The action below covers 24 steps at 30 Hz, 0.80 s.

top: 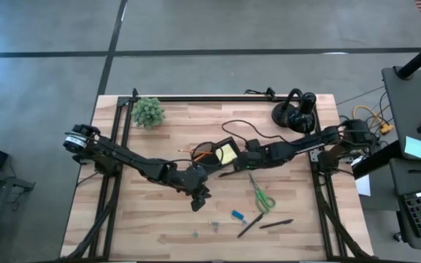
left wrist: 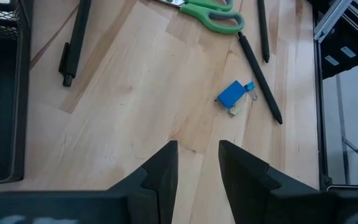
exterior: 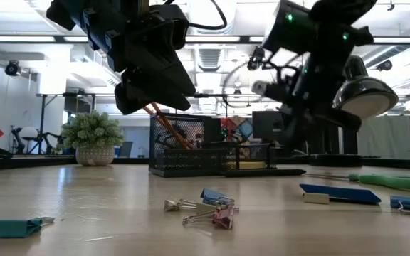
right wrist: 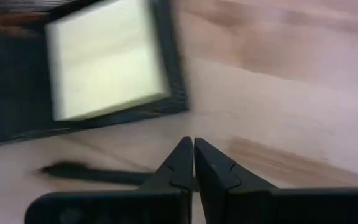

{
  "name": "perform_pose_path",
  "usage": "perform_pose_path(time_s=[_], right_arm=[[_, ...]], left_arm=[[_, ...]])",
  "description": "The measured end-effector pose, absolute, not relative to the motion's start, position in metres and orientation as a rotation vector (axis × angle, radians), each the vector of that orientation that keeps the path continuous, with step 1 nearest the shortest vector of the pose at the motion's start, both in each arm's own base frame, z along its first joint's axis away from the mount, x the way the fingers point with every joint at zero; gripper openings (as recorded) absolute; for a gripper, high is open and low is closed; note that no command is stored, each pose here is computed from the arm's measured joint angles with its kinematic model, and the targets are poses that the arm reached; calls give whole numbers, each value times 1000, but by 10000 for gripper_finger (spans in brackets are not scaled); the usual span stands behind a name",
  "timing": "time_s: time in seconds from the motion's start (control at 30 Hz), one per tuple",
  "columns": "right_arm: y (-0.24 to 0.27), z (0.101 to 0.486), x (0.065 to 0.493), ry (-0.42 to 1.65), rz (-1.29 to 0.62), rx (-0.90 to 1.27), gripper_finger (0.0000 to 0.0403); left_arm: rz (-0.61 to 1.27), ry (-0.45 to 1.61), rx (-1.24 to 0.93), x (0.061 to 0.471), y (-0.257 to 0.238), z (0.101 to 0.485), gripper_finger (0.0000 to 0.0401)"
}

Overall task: Pick and place office supplies into organizer
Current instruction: Put the top black pen into the black desk organizer

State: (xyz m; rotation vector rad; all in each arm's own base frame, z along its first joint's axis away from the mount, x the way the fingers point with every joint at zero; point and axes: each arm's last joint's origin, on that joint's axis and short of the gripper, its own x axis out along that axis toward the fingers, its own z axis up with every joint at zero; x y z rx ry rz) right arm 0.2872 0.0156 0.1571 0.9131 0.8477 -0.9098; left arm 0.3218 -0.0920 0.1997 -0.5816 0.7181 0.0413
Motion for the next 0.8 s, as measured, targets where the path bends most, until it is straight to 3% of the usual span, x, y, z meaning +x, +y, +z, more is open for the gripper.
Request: perform_pose_path(time_s=[0.3, 0.8], right_arm=[[22, 146, 278, 990, -903, 937, 8], [25, 143, 280, 969, -896, 942, 8]], left_arm=[[41, 717, -582, 322, -92, 200, 102], [41, 717, -581, 322, -92, 200, 102]])
